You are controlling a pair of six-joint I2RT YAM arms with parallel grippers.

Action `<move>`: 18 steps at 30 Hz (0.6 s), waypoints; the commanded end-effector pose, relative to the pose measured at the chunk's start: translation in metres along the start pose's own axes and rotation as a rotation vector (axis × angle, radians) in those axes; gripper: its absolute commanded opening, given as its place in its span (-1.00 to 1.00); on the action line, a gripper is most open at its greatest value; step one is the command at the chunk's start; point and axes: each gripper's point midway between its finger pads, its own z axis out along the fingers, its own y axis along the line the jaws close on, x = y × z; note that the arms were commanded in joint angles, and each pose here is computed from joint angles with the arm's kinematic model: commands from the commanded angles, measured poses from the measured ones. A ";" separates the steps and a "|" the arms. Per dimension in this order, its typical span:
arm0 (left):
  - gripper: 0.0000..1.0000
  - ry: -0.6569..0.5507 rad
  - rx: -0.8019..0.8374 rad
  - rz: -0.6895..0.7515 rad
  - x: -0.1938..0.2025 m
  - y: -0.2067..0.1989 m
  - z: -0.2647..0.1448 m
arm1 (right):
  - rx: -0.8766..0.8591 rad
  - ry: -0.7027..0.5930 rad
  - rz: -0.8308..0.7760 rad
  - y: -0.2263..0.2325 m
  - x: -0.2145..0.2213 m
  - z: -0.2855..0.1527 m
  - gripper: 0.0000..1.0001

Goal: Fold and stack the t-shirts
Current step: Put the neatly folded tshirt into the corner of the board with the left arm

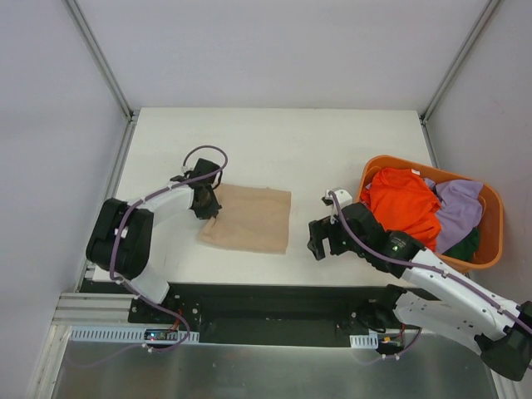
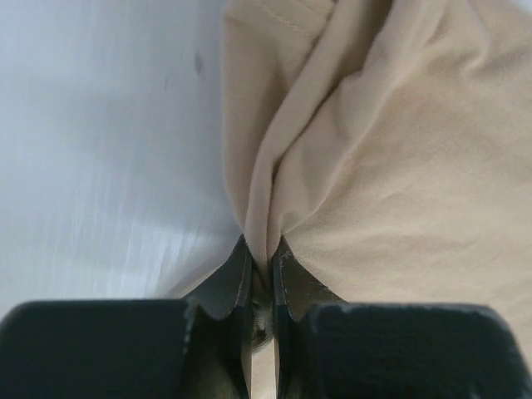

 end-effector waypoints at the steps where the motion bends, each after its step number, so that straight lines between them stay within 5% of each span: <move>1: -1.00 -0.172 -0.117 0.071 -0.068 -0.007 0.005 | 0.034 -0.074 -0.044 -0.004 -0.023 -0.003 0.91; 10: -1.00 -0.296 -0.338 0.171 -0.204 -0.002 0.021 | 0.068 -0.071 -0.112 -0.013 -0.023 -0.005 0.91; 18: -1.00 -0.397 -0.450 0.198 -0.324 0.056 0.012 | 0.121 -0.028 -0.105 -0.024 -0.012 0.003 0.91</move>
